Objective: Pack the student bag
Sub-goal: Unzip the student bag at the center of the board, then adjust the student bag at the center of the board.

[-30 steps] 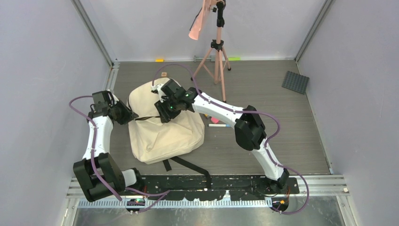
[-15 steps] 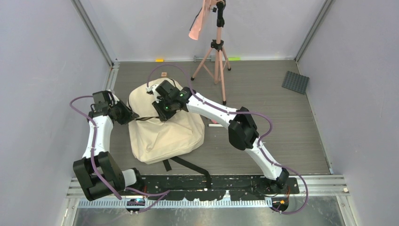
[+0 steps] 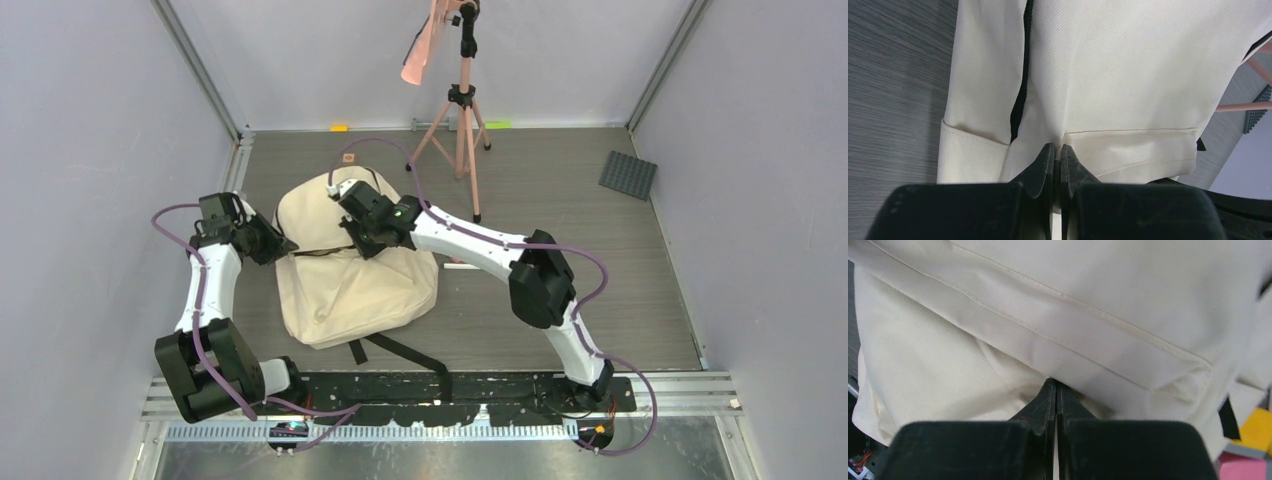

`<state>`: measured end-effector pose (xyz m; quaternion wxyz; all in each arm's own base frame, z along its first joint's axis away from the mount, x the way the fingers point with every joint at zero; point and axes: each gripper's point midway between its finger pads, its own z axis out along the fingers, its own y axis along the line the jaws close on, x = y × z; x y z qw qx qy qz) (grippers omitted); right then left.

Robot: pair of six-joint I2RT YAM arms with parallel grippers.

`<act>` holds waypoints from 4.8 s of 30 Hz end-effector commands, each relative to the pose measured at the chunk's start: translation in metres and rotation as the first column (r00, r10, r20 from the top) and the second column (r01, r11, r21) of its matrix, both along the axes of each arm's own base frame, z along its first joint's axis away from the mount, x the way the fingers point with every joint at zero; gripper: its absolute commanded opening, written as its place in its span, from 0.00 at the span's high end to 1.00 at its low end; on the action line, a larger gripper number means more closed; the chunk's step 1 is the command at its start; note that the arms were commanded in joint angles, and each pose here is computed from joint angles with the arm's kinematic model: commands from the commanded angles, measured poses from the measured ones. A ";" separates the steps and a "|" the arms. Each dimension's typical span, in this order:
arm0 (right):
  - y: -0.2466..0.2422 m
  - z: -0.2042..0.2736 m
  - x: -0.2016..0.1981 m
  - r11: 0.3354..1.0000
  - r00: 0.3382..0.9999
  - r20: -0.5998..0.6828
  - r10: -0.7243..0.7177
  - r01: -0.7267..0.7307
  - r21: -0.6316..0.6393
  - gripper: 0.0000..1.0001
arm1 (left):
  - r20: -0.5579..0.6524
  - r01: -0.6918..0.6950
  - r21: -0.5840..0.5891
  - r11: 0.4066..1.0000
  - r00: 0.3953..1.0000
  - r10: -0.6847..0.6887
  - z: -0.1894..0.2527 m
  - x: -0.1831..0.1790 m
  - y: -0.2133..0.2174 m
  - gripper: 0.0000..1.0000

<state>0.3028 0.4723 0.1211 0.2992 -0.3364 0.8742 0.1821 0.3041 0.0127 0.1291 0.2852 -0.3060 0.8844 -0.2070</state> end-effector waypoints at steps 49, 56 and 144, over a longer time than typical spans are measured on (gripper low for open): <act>-0.144 0.058 0.002 0.946 0.945 -0.177 -0.274 0.298 0.127 0.37 | -0.019 0.649 0.483 0.588 0.679 -0.734 0.041 0.029 -0.088 0.35; -0.146 0.033 -0.027 0.968 0.950 -0.233 -0.209 0.234 0.086 0.38 | -0.084 0.637 0.503 0.584 0.709 -0.700 0.021 0.030 -0.079 0.41; -0.093 0.088 0.103 0.934 0.943 0.038 -0.329 0.320 0.158 0.57 | -0.173 0.300 0.687 0.662 0.952 -0.252 -0.004 0.089 0.000 0.44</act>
